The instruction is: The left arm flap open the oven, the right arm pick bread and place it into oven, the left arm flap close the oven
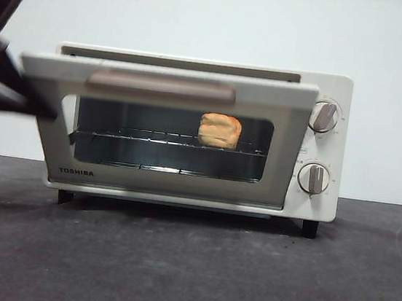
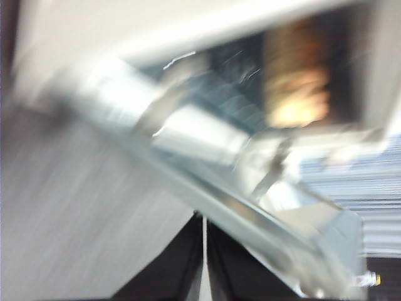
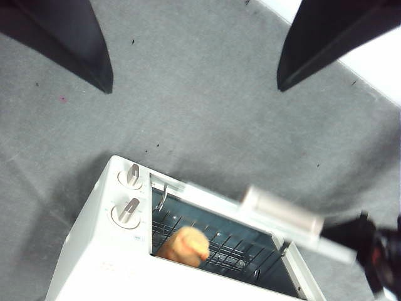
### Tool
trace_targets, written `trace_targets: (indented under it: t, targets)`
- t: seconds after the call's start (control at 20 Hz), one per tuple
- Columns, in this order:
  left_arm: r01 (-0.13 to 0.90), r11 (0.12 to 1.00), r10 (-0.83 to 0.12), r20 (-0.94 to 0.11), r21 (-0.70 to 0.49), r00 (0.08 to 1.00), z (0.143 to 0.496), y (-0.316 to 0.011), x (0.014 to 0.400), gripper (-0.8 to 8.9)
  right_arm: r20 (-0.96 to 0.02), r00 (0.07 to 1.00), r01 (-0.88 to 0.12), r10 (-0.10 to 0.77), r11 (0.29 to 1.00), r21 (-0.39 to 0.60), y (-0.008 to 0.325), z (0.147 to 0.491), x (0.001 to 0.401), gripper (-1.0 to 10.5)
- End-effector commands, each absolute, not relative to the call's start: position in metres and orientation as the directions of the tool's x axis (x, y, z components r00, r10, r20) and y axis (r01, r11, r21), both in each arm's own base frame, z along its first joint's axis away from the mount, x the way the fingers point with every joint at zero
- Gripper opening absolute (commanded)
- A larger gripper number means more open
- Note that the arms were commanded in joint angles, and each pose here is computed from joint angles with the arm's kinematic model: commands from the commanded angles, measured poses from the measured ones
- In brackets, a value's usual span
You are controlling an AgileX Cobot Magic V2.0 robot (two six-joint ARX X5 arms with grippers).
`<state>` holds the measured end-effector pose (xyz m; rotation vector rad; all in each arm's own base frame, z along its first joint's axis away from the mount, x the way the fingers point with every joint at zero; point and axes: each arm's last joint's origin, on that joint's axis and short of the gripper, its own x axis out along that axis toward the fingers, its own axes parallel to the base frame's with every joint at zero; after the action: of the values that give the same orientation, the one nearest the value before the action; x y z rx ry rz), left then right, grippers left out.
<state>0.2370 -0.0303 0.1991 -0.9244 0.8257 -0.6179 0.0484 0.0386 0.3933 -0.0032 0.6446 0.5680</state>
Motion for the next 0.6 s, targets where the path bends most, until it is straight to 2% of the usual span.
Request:
trace_targets:
  t: [0.05, 0.2, 0.3, 0.4, 0.6]
  targets:
    - [0.113, 0.423, -0.744, -0.274, -0.899, 0.610, 0.214, -0.031, 0.245, 0.15, -0.551, 0.660, -0.501, 0.511, 0.846, 0.183, 0.039, 0.398, 0.048, 4.2]
    - [0.140, 0.360, -0.733, -0.187, -0.923, 0.654, 0.226, -0.030, 0.250, 0.15, -0.550, 0.661, -0.495, 0.511, 0.847, 0.193, 0.039, 0.398, 0.048, 4.2]
    - [0.211, 0.325, -0.748, -0.114, -0.922, 0.654, 0.235, -0.031, 0.250, 0.15, -0.543, 0.664, -0.495, 0.514, 0.847, 0.197, 0.039, 0.399, 0.048, 4.2]
    - [0.299, 0.305, -0.763, -0.045, -0.904, 0.644, 0.248, -0.031, 0.247, 0.15, -0.527, 0.672, -0.497, 0.520, 0.844, 0.199, 0.040, 0.400, 0.049, 4.2]
    - [0.410, 0.311, -0.793, 0.004, -0.857, 0.610, 0.265, -0.031, 0.234, 0.15, -0.503, 0.683, -0.502, 0.530, 0.841, 0.203, 0.041, 0.403, 0.050, 4.2]
